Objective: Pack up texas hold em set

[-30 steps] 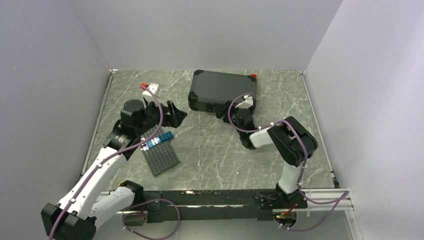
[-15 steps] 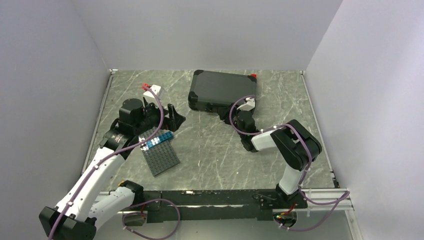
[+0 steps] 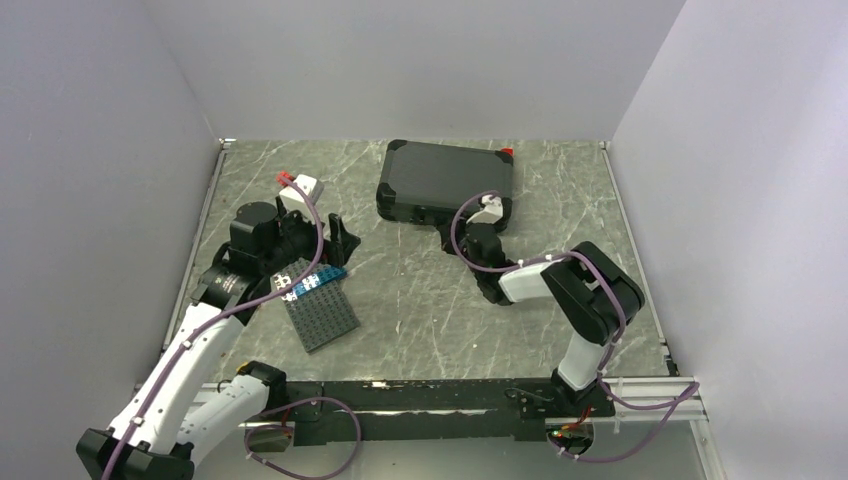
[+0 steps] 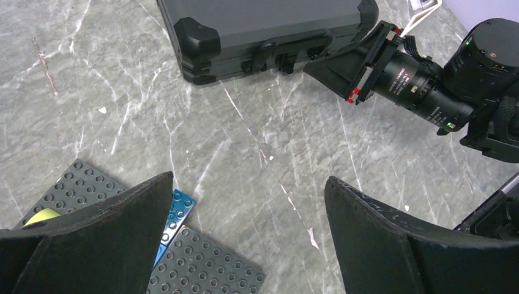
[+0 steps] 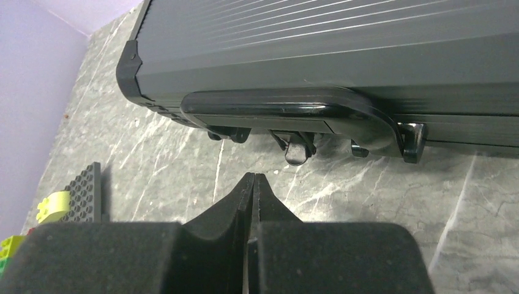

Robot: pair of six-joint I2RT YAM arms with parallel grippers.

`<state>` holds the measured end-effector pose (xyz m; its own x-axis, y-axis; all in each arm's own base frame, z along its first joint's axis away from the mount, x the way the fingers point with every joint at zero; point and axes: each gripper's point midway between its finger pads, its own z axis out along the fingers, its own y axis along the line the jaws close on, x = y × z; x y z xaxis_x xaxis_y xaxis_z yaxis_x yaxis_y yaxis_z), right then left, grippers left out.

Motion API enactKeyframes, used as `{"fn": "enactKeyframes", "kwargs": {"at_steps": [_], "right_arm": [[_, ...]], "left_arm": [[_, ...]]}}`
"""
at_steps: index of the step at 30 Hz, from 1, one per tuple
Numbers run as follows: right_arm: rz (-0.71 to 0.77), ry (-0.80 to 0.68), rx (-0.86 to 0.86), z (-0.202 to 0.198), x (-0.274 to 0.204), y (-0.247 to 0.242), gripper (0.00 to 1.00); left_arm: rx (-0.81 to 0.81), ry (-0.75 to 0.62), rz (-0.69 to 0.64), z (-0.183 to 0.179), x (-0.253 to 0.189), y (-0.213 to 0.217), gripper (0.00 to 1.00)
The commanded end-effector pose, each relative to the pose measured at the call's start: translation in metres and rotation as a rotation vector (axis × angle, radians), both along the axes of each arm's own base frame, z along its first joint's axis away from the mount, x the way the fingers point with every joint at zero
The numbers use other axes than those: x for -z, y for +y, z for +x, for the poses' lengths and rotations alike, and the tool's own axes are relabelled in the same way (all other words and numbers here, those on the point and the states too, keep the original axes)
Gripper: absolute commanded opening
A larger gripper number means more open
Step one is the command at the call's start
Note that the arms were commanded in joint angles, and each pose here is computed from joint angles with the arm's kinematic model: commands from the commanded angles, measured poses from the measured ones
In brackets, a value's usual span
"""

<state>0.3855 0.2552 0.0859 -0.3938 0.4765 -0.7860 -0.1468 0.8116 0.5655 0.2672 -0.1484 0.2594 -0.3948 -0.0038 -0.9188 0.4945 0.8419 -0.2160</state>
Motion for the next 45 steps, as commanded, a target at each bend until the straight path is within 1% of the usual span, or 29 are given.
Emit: {"fn": "enactKeyframes", "kwargs": {"at_steps": [1,13,19,30,45], "right_arm": [[-0.021,-0.025,0.015,0.013,-0.006,0.005,0.04],[-0.067,-0.029,0.011,0.03,0.002,0.015,0.02],[-0.096,-0.012,0.044,0.036,0.011,0.012,0.0],[-0.109,0.036,0.074,0.034,0.033,0.006,0.0],[-0.144,0.076,0.131,0.036,0.05,-0.004,0.0]], "left_arm": [[0.001,-0.028,0.013,0.002,-0.001,0.003,0.98],[0.005,-0.033,0.006,0.002,-0.002,0.004,0.98],[0.006,-0.034,0.005,0.002,-0.002,0.005,0.98],[0.008,-0.036,0.0,0.002,-0.003,0.005,0.98],[0.007,-0.038,-0.003,0.001,-0.004,0.006,0.98]]}}
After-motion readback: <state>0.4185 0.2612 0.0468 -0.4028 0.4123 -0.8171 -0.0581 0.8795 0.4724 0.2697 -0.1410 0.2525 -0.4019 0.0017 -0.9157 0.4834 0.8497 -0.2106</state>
